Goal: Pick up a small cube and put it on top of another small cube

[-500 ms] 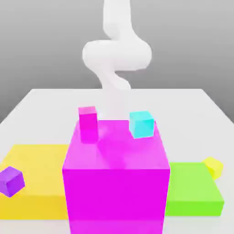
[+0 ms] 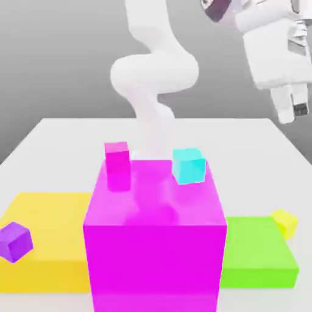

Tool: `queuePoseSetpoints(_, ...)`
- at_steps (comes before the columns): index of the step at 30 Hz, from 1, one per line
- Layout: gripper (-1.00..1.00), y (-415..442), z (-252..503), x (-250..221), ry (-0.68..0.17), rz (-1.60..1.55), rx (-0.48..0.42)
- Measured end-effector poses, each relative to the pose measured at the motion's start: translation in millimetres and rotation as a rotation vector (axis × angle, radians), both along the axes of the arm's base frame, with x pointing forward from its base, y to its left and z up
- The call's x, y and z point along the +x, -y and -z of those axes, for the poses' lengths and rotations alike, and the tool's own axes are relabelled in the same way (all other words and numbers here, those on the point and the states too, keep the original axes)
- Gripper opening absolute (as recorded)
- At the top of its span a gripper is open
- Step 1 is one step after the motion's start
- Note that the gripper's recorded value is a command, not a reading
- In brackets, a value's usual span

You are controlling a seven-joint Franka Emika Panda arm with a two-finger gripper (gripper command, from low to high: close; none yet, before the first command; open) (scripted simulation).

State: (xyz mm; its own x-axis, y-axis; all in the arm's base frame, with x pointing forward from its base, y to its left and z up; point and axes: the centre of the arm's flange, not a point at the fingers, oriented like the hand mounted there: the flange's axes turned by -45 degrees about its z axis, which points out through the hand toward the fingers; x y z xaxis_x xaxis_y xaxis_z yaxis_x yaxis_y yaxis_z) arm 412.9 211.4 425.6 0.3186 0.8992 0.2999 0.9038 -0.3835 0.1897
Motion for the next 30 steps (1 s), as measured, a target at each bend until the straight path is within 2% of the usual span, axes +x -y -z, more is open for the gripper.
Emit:
queuePoseSetpoints(6, 0.00, -60, 100, -44, -0.072, -0.397, -0.142)
queuePoseSetpoints(14, 0.00, -102, 220, -134, -0.151, -0.933, -0.325)
queuePoseSetpoints(20, 0.00, -102, 286, -140, -0.160, -0.980, -0.342)
queuePoseSetpoints(21, -1.00, -101, 293, -141, -0.161, -0.980, -0.342)
queuePoseSetpoints(30, -1.00, -102, 275, -140, -0.161, -0.981, -0.344)
